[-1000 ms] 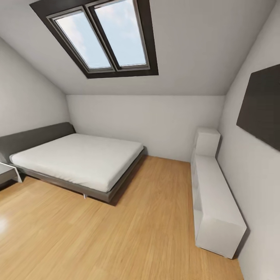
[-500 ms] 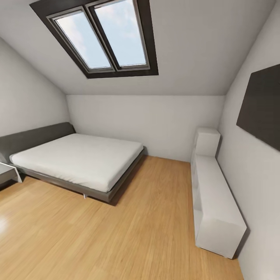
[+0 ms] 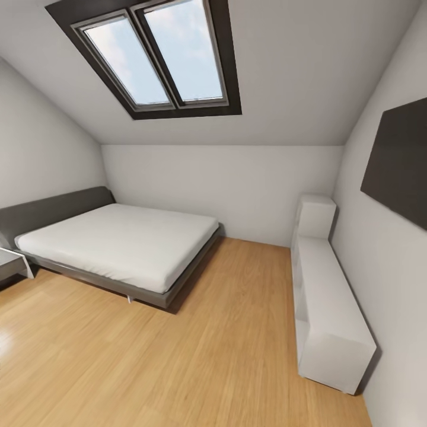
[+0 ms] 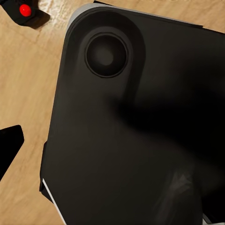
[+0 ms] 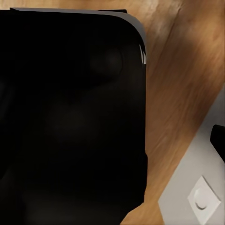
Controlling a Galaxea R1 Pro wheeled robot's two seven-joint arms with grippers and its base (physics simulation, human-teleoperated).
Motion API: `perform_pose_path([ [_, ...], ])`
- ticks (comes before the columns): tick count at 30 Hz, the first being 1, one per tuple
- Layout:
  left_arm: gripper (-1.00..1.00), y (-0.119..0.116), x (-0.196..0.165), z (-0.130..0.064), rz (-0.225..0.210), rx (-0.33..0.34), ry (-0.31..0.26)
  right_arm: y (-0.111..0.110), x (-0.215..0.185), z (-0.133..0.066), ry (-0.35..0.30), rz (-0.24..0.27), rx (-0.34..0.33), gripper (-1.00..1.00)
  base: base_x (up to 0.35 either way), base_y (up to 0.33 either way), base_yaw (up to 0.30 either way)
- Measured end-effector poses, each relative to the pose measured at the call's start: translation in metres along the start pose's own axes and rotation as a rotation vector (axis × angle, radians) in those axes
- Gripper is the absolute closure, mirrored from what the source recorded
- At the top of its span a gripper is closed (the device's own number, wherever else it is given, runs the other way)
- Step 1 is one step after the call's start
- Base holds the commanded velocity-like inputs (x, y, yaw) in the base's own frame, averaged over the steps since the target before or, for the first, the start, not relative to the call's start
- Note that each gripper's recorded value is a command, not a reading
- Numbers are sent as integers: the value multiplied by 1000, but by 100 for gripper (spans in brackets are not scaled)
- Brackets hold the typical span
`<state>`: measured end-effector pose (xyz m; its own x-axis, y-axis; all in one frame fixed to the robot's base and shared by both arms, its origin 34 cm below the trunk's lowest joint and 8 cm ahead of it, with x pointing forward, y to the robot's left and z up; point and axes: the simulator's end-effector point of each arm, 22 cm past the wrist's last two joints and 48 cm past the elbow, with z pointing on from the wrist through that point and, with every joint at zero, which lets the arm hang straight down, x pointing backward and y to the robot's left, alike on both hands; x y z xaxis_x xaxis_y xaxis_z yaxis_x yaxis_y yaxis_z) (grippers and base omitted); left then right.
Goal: Attach the digital camera to the camera tripod in the bedroom.
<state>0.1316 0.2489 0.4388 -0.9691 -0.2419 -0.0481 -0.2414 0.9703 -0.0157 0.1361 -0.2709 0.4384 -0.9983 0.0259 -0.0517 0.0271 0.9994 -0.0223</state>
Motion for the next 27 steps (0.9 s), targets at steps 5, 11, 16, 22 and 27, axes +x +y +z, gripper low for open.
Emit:
perform_pose_path([
  [5, -100, -1, 0, 0, -1, 1, 0, -1, 0, 0, 0, 0, 1, -100, 0, 185, 0],
  [11, -100, 0, 0, 0, 0, 0, 0, -1, 0, 0, 0, 0, 2, -100, 0, 94, 0],
  [16, -100, 0, 0, 0, 0, 0, 0, -1, 0, 0, 0, 0, 1, -100, 0, 25, 0],
  [22, -100, 0, 0, 0, -1, 0, 0, -1, 0, 0, -1, 0, 1, -100, 0, 8, 0],
  [27, -100, 0, 0, 0, -1, 0, 0, -1, 0, 0, 0, 0, 1, -100, 0, 2, 0],
])
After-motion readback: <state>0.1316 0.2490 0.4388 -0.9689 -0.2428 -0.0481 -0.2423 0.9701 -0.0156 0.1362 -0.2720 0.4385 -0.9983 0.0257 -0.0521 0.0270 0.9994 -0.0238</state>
